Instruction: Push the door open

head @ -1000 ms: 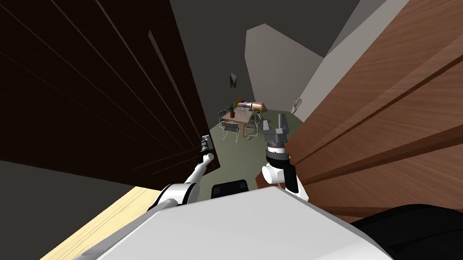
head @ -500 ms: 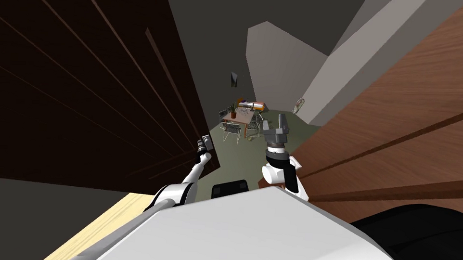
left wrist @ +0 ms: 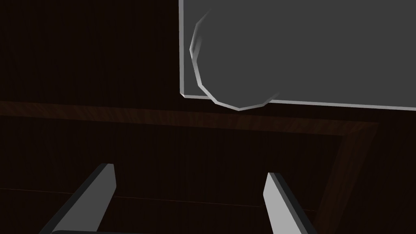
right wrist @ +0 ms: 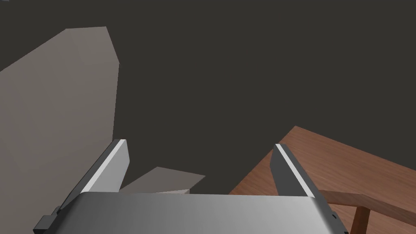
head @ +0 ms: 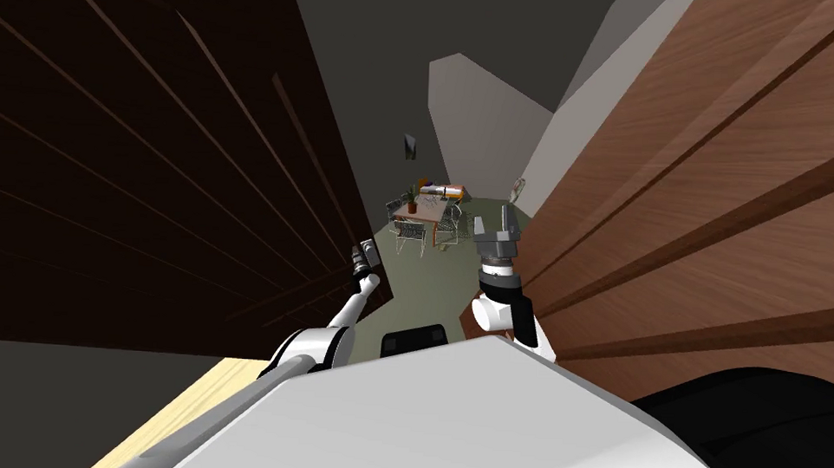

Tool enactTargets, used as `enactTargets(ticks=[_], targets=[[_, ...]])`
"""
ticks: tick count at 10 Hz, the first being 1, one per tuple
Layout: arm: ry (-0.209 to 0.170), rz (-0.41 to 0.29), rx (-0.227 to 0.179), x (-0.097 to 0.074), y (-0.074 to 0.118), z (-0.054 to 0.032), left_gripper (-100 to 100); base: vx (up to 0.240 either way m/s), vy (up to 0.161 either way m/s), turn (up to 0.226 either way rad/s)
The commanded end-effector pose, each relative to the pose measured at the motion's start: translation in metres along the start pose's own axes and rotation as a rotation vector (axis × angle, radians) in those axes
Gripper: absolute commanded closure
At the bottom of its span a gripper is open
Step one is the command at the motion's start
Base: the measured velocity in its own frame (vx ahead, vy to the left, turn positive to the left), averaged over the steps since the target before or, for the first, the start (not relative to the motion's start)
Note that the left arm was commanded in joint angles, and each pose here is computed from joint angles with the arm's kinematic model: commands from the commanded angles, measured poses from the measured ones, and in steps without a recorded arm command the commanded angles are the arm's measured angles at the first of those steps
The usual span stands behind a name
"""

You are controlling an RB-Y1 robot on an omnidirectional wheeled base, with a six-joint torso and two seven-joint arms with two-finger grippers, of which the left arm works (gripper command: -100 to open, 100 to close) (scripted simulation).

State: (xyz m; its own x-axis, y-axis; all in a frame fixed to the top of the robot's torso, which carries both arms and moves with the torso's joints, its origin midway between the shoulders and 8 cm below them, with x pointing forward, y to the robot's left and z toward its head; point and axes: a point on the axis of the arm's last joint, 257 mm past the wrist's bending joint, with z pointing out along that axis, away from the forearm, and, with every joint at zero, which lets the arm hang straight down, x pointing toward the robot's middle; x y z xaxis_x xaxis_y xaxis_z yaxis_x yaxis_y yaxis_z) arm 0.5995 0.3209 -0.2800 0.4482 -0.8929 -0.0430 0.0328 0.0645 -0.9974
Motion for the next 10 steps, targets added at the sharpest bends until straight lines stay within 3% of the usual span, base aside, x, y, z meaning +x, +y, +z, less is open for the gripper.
enactTargets(ticks=[1, 6, 10], targets=[[-0.028, 0.000, 0.004, -0.005, -0.001, 0.0001, -100, -0.090, 0.013, -0.153], [-0.114, -0.009, -0.002, -0.017, 0.000, -0.0049, -100, -0.096, 0.021, -0.170], [-0.174, -0.019, -0.020, -0.018, 0.004, -0.0144, -100, -0.096, 0.010, -0.165]])
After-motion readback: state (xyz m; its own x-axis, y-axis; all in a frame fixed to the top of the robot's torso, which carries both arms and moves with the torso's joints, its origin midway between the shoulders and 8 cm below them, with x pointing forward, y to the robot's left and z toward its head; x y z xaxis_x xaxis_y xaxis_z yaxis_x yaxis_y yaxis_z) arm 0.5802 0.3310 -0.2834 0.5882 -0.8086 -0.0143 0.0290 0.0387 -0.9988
